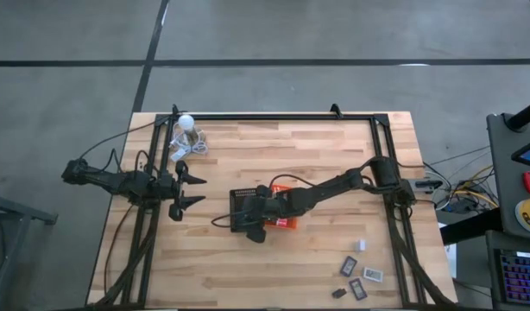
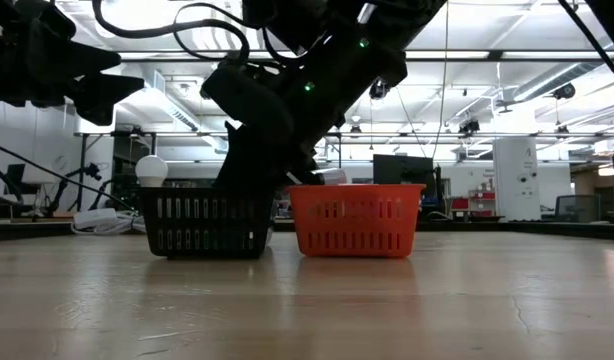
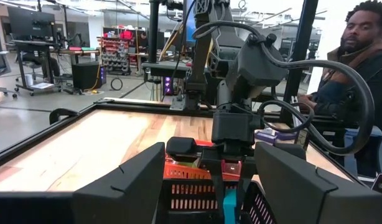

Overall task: Pick & Place Office items
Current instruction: Put the blue timer into the black bin, then put the top white timer into the black bin

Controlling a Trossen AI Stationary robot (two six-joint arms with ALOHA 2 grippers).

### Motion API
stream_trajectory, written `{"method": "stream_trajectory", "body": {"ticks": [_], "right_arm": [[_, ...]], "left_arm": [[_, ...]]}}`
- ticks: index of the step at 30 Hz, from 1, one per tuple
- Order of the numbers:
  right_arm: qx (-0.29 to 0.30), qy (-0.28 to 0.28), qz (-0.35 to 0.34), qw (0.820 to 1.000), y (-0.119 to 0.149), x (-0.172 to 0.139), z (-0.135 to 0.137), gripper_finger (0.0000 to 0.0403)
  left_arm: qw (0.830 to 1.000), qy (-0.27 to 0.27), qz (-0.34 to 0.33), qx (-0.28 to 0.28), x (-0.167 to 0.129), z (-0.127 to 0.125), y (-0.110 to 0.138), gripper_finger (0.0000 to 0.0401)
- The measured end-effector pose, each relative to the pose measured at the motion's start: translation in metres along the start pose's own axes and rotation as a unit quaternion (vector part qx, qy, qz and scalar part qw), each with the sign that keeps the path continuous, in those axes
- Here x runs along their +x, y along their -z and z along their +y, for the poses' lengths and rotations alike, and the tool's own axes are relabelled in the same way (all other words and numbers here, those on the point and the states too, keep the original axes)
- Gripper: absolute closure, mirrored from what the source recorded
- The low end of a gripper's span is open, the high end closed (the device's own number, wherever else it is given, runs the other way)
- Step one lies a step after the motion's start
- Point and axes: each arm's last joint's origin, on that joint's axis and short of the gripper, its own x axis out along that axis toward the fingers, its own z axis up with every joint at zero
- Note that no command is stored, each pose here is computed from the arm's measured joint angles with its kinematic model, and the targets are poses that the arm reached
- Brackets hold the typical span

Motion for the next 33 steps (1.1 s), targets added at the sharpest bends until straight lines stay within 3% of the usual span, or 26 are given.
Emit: {"method": "stream_trajectory", "body": {"ticks": [5,17,27,33], "right_arm": [[0.0,0.0,0.0,1.0,-0.001,0.0,0.0,0.0329],[-0.001,-0.008,0.004,1.0,-0.001,0.001,0.001,0.0254],[-0.011,-0.01,-0.002,1.0,-0.003,0.0,0.002,0.0258],[-0.042,-0.007,-0.03,0.999,-0.022,-0.008,0.007,0.0255]], "left_arm": [[1.0,0.0,0.0,0.0,0.0,0.0,0.0,0.0149],[1.0,0.0,0.0,0.0,0.0,0.0,0.0,0.0149],[1.0,0.0,0.0,0.0,0.0,0.0,0.0,0.0149],[1.0,0.0,0.0,0.0,0.0,0.0,0.0,0.0149]]}}
